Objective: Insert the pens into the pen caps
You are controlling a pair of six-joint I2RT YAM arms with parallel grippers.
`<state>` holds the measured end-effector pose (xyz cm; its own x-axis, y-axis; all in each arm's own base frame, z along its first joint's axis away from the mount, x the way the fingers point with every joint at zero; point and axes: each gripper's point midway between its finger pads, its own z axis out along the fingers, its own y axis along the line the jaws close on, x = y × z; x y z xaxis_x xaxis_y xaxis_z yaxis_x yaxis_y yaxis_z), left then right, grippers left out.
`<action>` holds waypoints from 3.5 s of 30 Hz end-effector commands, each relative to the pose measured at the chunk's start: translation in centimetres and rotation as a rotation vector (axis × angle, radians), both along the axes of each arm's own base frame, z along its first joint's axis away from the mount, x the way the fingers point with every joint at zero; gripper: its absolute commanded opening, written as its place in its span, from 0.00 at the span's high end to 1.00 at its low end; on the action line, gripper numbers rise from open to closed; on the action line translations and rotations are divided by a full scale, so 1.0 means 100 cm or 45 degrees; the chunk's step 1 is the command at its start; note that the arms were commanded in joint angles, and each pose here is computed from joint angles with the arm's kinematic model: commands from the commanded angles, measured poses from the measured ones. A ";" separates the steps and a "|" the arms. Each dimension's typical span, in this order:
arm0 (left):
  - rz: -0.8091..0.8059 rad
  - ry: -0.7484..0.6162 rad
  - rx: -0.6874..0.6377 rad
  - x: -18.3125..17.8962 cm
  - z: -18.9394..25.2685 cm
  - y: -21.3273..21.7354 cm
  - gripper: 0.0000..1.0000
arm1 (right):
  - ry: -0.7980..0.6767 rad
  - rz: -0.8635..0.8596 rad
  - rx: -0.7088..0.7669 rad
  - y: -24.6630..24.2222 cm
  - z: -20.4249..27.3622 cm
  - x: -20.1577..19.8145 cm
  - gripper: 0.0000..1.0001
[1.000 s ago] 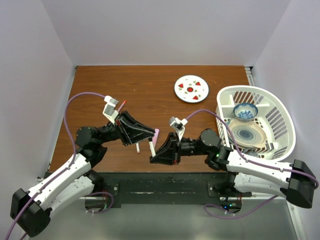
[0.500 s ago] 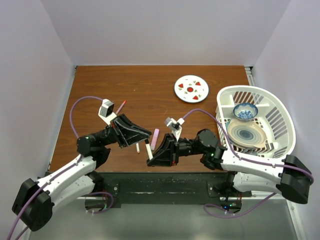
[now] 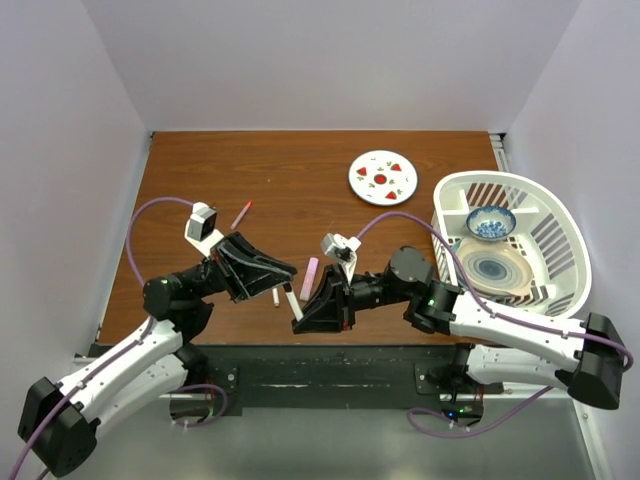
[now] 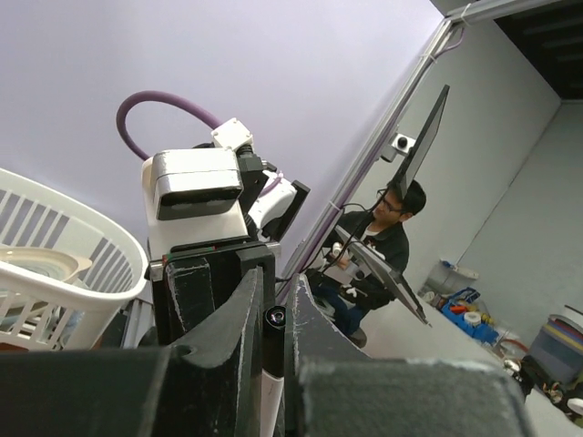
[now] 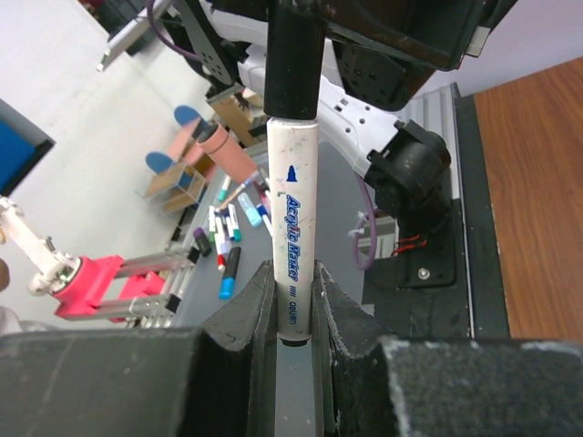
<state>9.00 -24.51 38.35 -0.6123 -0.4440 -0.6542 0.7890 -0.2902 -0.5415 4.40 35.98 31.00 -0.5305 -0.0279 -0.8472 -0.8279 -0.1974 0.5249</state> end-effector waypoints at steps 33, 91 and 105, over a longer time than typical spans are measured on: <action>-0.603 0.133 0.319 -0.089 -0.102 -0.026 1.00 | -0.305 -0.323 0.598 -0.035 0.197 0.060 1.00; 1.140 0.802 1.491 0.255 -0.326 0.024 0.84 | 0.097 -0.738 -0.029 -0.128 0.011 0.052 0.13; 1.315 0.419 1.957 0.309 -0.261 0.104 0.47 | 0.085 -0.766 0.037 -0.141 0.035 0.046 0.13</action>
